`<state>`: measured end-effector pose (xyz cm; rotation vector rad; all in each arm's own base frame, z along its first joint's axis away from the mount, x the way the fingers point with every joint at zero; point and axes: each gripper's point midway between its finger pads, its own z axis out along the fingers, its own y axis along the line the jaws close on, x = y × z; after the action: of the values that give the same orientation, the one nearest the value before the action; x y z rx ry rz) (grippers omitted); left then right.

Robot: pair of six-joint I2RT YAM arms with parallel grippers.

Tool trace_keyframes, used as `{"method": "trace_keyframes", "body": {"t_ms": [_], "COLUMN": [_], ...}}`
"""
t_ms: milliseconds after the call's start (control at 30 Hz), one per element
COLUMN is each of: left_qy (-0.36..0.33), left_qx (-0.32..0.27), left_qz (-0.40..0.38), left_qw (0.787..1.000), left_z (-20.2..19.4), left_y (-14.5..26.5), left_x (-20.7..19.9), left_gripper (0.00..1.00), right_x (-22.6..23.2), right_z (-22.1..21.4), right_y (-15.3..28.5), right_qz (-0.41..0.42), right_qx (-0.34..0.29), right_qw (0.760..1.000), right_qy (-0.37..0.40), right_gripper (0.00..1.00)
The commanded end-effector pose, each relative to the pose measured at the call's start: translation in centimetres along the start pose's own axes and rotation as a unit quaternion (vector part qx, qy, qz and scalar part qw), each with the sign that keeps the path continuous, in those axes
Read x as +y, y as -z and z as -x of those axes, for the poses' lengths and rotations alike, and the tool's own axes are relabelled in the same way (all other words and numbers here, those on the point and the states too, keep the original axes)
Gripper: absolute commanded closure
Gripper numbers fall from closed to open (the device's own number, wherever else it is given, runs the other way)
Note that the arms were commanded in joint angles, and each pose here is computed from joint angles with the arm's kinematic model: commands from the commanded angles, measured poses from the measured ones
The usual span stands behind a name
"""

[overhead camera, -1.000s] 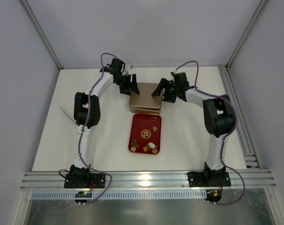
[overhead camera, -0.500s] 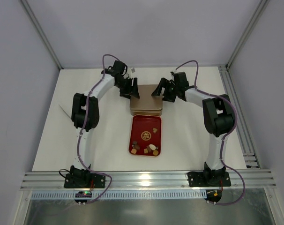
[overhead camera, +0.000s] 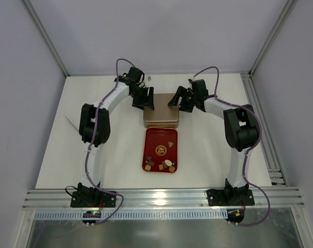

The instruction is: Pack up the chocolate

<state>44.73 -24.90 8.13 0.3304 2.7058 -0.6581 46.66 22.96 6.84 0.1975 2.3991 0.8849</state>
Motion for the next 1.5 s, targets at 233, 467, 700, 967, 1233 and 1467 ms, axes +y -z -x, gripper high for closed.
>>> {"method": "trace_keyframes", "body": {"t_ms": [233, 467, 700, 967, 1233, 1467], "left_qy": [-0.054, -0.034, -0.019, -0.005, 0.003, 0.006], "left_qx": [0.007, 0.037, 0.05, 0.069, 0.08, 0.084], "left_qz": [0.062, 0.102, 0.12, 0.138, 0.148, 0.153], "left_qw": [0.997, 0.994, 0.991, 0.988, 0.986, 0.985], "left_z": [-0.3, -1.4, -3.0, -4.3, -5.1, -5.4], "left_y": [1.7, 1.0, 0.3, -0.6, -1.6, -1.9], "left_x": [-1.3, 0.3, 1.4, 2.1, 2.2, 2.3], "left_gripper": [0.35, 0.37, 0.38, 0.39, 0.41, 0.41], "right_x": [2.9, 2.4, 1.1, 0.2, -1.1, -2.9], "right_z": [1.3, 0.3, -1.7, -3.5, -6.0, -7.5], "right_y": [2.4, 2.7, 3.0, 4.0, 4.9, 5.2], "right_qz": [0.024, 0.015, 0.006, 0.0, -0.003, 0.0], "right_qx": [-0.034, -0.021, -0.006, 0.001, 0.008, 0.01], "right_qw": [0.999, 0.999, 0.999, 1.0, 1.0, 1.0], "right_qy": [0.035, 0.033, 0.031, 0.03, 0.017, -0.013], "right_gripper": [0.21, 0.21, 0.21, 0.21, 0.21, 0.31]}}
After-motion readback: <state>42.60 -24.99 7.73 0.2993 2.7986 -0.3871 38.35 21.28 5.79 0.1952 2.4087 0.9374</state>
